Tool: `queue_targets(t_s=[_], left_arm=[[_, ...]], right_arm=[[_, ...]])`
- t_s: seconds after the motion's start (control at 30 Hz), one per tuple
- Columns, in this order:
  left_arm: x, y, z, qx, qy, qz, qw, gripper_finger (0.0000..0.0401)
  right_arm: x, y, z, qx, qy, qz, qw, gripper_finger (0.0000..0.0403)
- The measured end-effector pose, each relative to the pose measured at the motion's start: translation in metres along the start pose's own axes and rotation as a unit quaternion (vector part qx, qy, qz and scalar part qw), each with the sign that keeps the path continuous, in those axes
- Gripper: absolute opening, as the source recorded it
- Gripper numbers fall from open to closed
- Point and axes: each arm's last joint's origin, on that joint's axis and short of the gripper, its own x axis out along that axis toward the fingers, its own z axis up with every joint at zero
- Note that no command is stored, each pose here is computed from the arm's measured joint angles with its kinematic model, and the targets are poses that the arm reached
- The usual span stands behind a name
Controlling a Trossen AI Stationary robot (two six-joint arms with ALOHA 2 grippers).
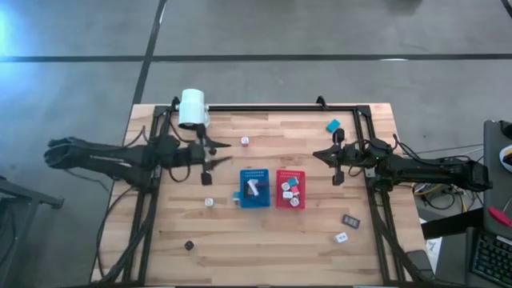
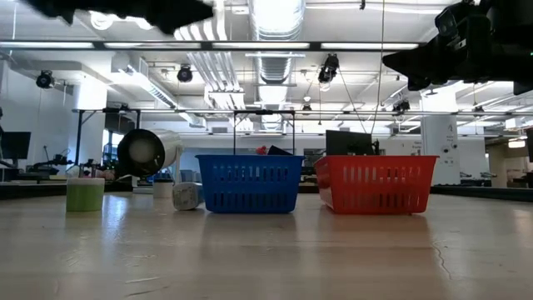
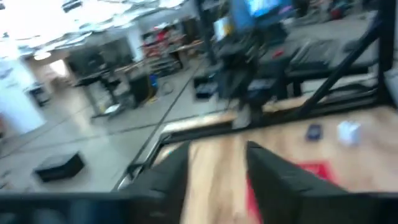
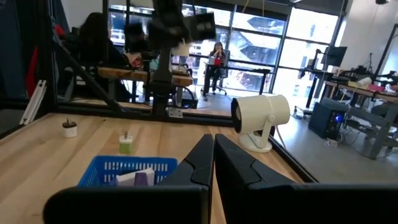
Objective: Sort adapters and digital timers
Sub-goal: Put the bottom right white charger adaptor into the red bin
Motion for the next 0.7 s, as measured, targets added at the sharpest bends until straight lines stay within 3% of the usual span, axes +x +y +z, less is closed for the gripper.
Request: queue_targets(t_s=[0.17,0.33,0.5,0.7], left_arm=[[-0.021,0.017,-0.058,-0.028,0.059,0.059,0.996,0.0017],[-0.034,0.031,-0.089,-0.065,0.079,0.08,0.992,0.0012],[-0.04,0.038,-0.104,-0.117,0.116,0.075,0.984,0.0004],[-0.04,0.036,-0.112,-0.123,0.156,0.07,0.978,0.0007]], right_arm=[[0.0,0.0,0.001,-0.004,-0.003,0.0,1.0,0.0008],[0.0,0.0,0.001,-0.004,-0.004,0.0,1.0,0.0008],[0.0,0.0,0.001,-0.001,-0.005,0.0,1.0,0.0008],[0.0,0.0,0.001,-0.007,-0.005,-0.001,1.0,0.0008]])
